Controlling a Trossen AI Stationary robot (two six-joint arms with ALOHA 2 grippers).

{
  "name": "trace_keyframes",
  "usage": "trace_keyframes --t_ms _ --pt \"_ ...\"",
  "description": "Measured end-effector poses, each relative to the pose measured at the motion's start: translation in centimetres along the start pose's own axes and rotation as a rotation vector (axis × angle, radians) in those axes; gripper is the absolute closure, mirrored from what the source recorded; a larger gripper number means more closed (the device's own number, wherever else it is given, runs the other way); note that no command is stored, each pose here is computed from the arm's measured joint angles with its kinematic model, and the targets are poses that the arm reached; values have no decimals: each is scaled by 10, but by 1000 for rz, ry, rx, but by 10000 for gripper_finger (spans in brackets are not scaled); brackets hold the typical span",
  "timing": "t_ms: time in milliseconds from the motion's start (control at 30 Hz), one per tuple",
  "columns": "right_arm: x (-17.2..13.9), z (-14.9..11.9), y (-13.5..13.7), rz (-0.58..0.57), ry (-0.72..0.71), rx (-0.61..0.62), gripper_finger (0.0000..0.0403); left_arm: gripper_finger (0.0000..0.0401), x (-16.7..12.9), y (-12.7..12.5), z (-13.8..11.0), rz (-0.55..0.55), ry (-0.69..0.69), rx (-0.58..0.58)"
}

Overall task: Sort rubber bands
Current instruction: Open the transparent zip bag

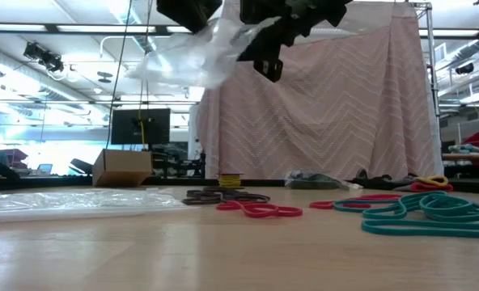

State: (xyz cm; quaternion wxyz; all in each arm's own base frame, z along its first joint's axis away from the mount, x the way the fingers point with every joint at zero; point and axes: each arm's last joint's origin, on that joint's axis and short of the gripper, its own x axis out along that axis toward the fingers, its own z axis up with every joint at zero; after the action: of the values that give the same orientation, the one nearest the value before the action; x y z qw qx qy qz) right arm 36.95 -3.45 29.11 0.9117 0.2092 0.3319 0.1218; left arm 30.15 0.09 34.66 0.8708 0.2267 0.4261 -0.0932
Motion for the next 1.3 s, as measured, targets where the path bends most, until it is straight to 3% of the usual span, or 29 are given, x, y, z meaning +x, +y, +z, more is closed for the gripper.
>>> trace_keyframes --t_ms 233,467,600,933,1300 --pt "2 3 5 36 -27 -30 394 401 3 -1 -2 -6 15 1" --pt "-1 -1 -6 -173 -23 26 402 401 4 -5 0 -18 8 10" --pt "-5 2 -15 -276 -65 56 402 401 4 -8 1 -78 -26 14" --pt "-7 6 -19 -362 -122 92 403 401 26 -15 0 -209 26 14" --pt "-9 6 -24 -472 -153 124 403 401 31 -18 1 -247 28 15"
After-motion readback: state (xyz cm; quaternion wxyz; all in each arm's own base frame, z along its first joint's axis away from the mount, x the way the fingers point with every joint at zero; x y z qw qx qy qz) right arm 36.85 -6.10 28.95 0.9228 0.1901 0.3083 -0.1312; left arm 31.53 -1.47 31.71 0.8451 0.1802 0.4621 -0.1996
